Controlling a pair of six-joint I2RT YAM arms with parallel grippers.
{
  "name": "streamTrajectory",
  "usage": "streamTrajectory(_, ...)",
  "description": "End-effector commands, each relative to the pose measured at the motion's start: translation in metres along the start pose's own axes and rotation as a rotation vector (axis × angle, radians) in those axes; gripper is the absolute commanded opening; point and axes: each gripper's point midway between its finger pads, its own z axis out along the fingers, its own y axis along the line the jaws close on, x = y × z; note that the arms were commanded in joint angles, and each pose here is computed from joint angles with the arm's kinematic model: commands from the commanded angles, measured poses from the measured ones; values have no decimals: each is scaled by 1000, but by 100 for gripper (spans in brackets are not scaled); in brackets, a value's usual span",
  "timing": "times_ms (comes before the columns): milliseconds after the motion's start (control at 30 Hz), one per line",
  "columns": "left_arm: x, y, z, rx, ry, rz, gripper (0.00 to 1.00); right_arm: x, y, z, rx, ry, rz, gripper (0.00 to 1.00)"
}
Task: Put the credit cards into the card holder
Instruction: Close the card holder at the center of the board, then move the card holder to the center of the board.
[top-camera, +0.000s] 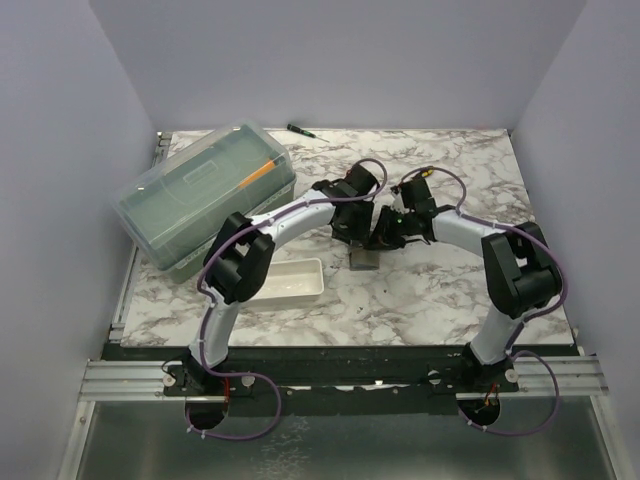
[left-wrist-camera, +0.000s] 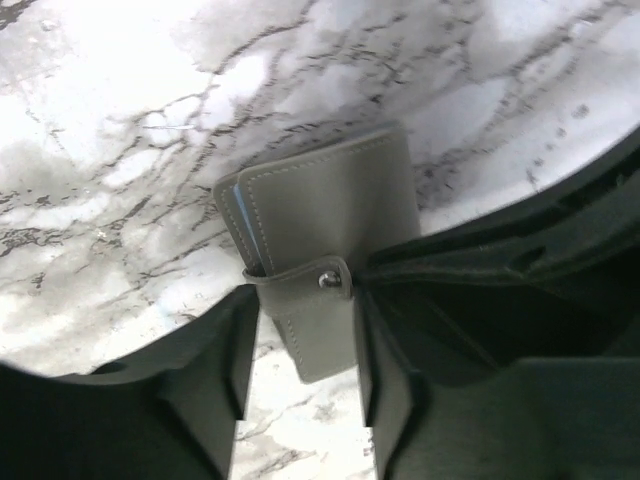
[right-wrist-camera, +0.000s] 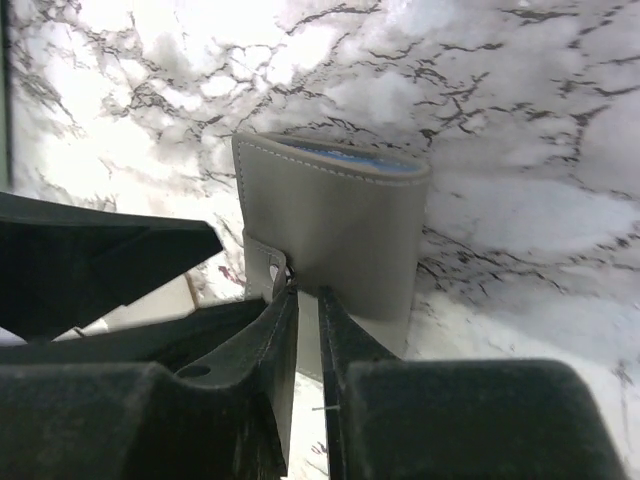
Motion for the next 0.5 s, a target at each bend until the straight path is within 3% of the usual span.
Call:
streamTrajectory(0,-27,-44,-66,220,-97,35,54,-6,-6,-26,136,-36,-52,22)
streamTrajectory(267,-33,-29,-176,294,-294,144,68,-10,8,-60,128,-104,-111,54)
streamTrajectory(467,-43,-27,-263,333,-548,222,77,-25,28,-118,148,-273,-179,75)
